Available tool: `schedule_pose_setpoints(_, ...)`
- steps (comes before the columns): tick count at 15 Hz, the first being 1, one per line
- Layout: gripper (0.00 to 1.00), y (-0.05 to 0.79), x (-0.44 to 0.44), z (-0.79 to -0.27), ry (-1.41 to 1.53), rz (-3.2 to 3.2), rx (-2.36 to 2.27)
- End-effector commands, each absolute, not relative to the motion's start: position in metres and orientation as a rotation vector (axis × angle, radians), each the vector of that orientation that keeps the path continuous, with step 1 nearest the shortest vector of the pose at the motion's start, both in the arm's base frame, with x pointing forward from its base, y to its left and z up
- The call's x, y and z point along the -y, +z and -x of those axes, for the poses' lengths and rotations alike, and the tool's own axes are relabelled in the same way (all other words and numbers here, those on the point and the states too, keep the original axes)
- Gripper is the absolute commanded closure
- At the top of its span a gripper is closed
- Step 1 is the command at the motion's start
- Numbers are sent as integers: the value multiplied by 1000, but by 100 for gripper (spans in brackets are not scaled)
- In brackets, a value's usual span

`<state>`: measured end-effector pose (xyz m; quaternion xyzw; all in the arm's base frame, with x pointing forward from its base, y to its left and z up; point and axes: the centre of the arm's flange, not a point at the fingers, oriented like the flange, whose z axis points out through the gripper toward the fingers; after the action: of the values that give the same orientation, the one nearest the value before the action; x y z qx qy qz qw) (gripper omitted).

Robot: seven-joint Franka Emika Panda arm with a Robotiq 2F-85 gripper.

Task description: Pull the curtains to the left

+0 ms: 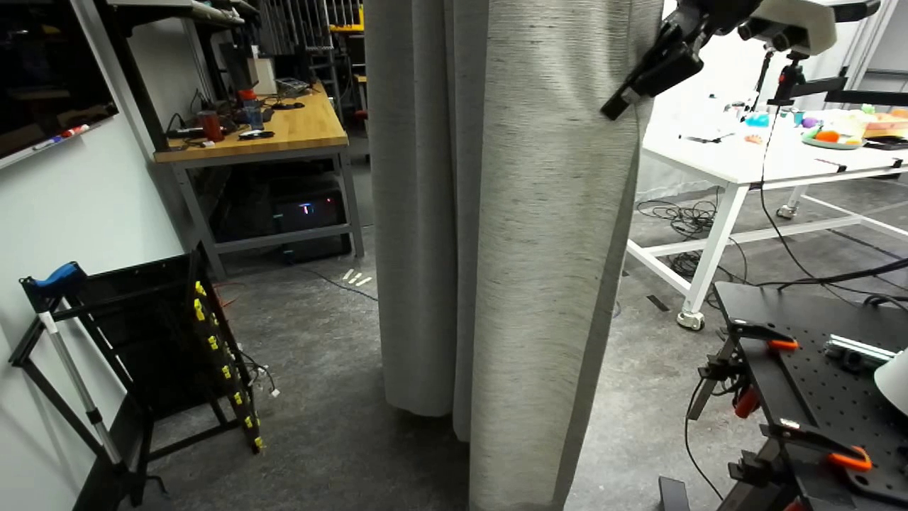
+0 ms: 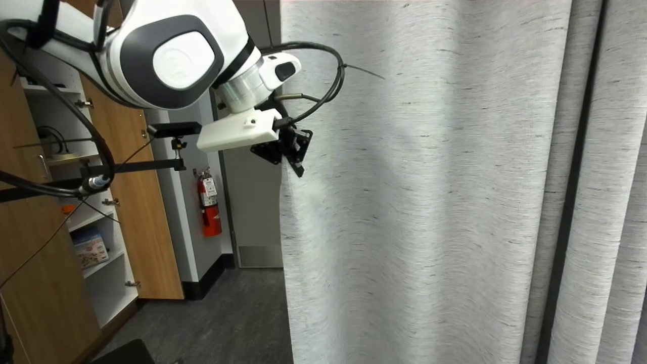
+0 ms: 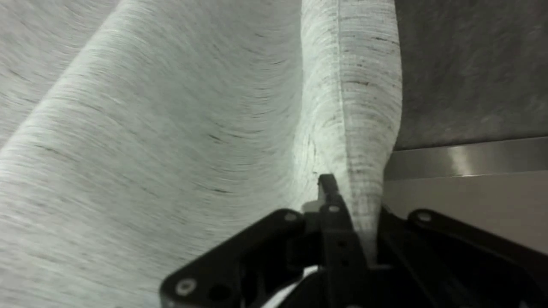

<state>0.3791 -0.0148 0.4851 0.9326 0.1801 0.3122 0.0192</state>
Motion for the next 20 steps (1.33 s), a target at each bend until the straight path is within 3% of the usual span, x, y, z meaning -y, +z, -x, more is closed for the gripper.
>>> schedule_pose_setpoints(1, 100, 476, -26, -338, 906, -2949, -838)
schedule_pose_setpoints(20, 100, 511, -164, -194, 603, -2859, -2137)
